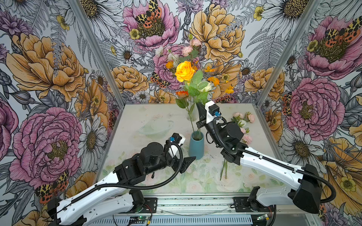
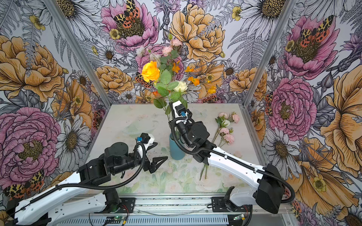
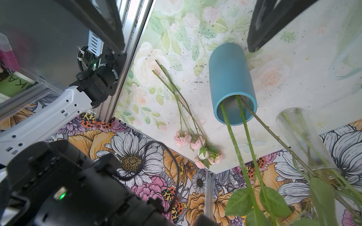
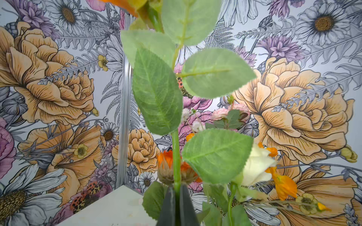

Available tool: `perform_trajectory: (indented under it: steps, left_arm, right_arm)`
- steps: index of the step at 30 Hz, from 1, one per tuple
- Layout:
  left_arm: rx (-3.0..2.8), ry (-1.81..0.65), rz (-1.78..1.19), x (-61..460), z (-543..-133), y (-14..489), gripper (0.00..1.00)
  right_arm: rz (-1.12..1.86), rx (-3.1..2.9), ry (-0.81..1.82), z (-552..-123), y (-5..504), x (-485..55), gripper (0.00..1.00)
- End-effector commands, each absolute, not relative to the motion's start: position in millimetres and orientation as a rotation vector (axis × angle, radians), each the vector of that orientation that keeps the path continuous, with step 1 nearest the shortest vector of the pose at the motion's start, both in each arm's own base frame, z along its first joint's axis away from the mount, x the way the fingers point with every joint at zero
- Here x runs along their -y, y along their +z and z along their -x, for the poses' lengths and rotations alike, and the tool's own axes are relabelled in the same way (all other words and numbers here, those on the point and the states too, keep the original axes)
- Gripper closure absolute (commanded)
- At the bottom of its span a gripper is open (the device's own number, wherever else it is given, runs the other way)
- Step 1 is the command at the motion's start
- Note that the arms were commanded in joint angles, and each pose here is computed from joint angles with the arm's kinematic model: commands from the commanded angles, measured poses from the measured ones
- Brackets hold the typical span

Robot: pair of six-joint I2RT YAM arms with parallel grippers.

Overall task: Arrange flowers in a vase
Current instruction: Place the flower in the vase.

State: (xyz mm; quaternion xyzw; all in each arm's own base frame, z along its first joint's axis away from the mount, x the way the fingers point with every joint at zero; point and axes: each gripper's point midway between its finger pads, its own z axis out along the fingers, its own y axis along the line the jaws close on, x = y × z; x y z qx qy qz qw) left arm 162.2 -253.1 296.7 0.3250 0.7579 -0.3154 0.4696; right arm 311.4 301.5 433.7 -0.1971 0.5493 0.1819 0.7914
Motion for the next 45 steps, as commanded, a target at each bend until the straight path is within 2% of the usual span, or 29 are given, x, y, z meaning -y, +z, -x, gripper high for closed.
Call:
perform_trajectory:
  steps: [1,11,17,23,26,29,33,35,40,42,45]
  left_arm:
    - [-1.855,-0.745,-0.743,247.4,-172.9,299.1,0.01]
    - [-1.909,-0.748,-0.686,248.7,-191.6,297.8,0.01]
    - [-1.899,-0.747,-0.684,246.1,-190.3,300.3,0.01]
    - [-1.904,-0.745,-0.687,246.8,-191.2,298.3,0.01]
    - [-1.901,-0.749,-0.703,249.9,-191.2,299.5,0.01]
    - [-1.884,-0.736,-0.722,250.2,-191.9,302.9,0.01]
    - [-1.859,-0.728,-0.74,251.4,-192.5,311.1,0.01]
    - [-1.843,-0.755,-0.772,257.9,-188.2,315.6,0.01]
    - [-1.769,-0.765,-1.03,303.6,-162.4,308.1,0.01]
    - [-1.727,-0.775,-1.106,319.7,-153.7,305.7,0.01]
    - [-1.685,-0.804,-1.182,340.0,-144.6,306.1,0.01]
  right_arm:
    - [0.482,-1.156,0.502,-298.3,420.5,-318.1,1.0]
    - [0.52,-1.251,0.489,-309.2,354.8,-332.2,1.0]
    - [0.505,-1.258,0.506,-307.7,352.3,-332.1,1.0]
    - [0.517,-1.274,0.503,-303.8,359.0,-329.0,0.63]
    - [0.501,-1.285,0.499,-299.4,373.3,-319.7,0.52]
    - [0.513,-1.332,0.486,-293.4,384.9,-309.2,0.48]
    - [0.434,-1.467,0.456,-282.8,384.9,-271.0,0.44]
    - [0.282,-1.576,0.42,-279.5,369.6,-233.5,0.44]
    - [-0.23,-1.862,0.263,-270.6,290.1,-122.1,0.45]
    - [-0.397,-1.935,0.238,-275.8,253.6,-94.9,0.45]
    - [-0.612,-2.116,0.297,-299.2,193.1,-72.1,0.53]
